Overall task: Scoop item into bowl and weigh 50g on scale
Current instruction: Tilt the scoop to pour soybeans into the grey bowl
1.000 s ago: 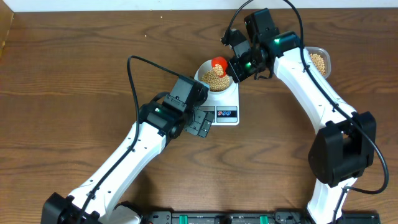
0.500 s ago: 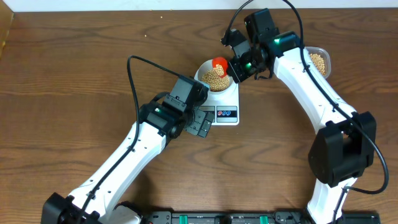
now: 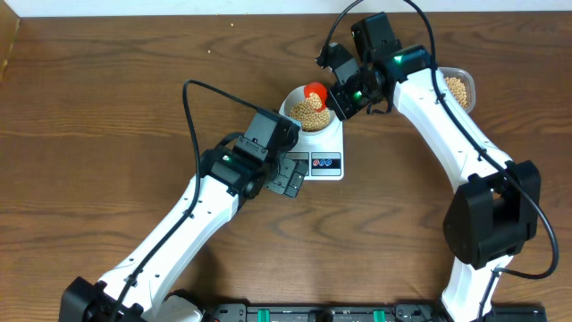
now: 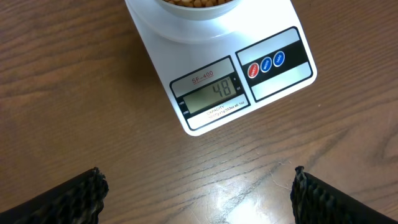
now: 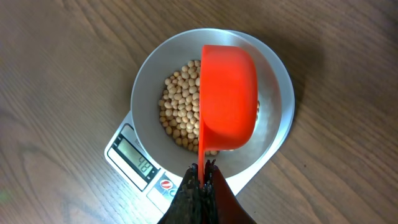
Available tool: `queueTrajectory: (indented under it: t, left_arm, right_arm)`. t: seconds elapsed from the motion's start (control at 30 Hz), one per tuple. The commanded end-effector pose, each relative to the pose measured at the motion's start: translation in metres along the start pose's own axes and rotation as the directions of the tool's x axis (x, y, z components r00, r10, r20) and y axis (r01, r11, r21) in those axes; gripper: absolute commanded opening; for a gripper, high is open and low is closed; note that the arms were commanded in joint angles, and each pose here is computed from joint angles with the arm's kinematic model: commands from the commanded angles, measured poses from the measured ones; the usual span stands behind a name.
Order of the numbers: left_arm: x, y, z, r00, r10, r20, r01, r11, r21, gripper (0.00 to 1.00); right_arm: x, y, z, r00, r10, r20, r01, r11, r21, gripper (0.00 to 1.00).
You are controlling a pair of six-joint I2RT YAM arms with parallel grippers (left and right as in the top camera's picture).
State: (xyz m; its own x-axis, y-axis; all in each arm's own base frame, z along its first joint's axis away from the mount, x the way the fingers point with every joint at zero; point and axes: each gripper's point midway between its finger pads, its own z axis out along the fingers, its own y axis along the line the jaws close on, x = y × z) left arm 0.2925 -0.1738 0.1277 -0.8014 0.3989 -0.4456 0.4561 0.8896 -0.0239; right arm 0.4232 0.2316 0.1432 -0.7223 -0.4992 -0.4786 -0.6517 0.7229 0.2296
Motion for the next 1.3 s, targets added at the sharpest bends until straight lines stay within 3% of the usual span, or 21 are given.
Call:
queueTrajectory:
  t: [0.0, 1.27]
  left_arm:
    - [0.004, 0.0016, 0.0036, 1.0, -0.007, -0.017, 0.007, 1.0, -0.005, 0.96]
    - [0.004, 0.0016, 0.0036, 1.0, -0.007, -0.017, 0.007, 1.0, -0.005, 0.96]
  right_arm:
    - [-0.0158, 0.0076, -0.0205, 0.995, -0.075, 0.057, 0.075, 0.997, 0.008, 0.01]
    - [-0.0166, 0.0069, -0.0214, 0.969, -0.241, 0.058, 0.24, 0.971, 0.023, 0.01]
